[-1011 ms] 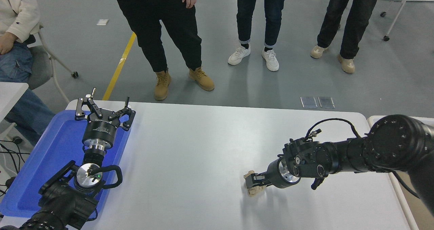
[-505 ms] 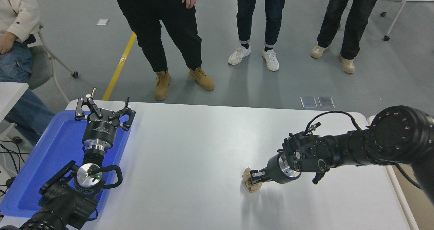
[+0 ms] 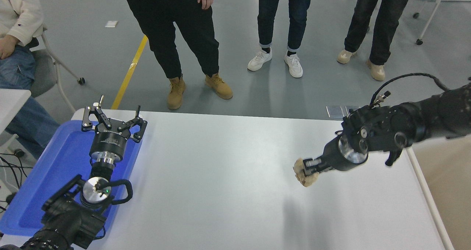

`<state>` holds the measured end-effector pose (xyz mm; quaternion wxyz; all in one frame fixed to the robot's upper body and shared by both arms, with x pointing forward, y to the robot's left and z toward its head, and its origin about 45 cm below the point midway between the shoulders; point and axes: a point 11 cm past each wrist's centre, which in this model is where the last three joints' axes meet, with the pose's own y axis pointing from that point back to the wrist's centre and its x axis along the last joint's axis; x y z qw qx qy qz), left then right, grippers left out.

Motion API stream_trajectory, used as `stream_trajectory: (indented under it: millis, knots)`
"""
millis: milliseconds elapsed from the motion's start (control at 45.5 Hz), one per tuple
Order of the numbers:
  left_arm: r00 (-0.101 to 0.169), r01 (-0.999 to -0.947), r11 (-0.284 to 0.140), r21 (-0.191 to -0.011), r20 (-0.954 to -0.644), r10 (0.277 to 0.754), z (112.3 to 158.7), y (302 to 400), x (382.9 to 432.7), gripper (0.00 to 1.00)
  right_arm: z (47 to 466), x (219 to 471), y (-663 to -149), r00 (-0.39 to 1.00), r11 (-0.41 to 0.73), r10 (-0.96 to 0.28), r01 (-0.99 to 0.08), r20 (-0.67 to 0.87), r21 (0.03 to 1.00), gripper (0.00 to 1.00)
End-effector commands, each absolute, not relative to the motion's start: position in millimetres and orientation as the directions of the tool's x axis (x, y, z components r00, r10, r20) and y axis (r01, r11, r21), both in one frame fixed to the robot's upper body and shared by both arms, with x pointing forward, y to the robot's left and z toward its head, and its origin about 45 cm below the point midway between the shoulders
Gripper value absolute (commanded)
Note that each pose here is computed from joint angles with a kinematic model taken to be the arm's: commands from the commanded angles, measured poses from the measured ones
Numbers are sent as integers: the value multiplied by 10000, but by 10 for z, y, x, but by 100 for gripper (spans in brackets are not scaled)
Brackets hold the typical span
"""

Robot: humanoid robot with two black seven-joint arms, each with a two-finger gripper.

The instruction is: Pick up paper ball place in dustbin

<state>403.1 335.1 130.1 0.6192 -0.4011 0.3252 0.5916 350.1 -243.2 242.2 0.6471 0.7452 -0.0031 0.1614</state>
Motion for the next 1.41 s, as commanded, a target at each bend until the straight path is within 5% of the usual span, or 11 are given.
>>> stream_trajectory:
  millis: [0,857,1385]
  knots:
    - [906,-9934,-198,-1131,-8774,4711,1303,3348,4032,100,3155,3433,-2603,9470,-1025,1866,-2459,2615,9639,0]
    - [873,-9935,-235,-1115,-8778,4710,1299,3354,4030,100,3663,3313,-3031,9542,126,1713,-2510,2453,9679,0]
    - [873,-9935,-236,-1115,-8778,4710,1299,3354,4030,100,3655,3261,-4471,9405,1321,659,-3394,3334,9313,0]
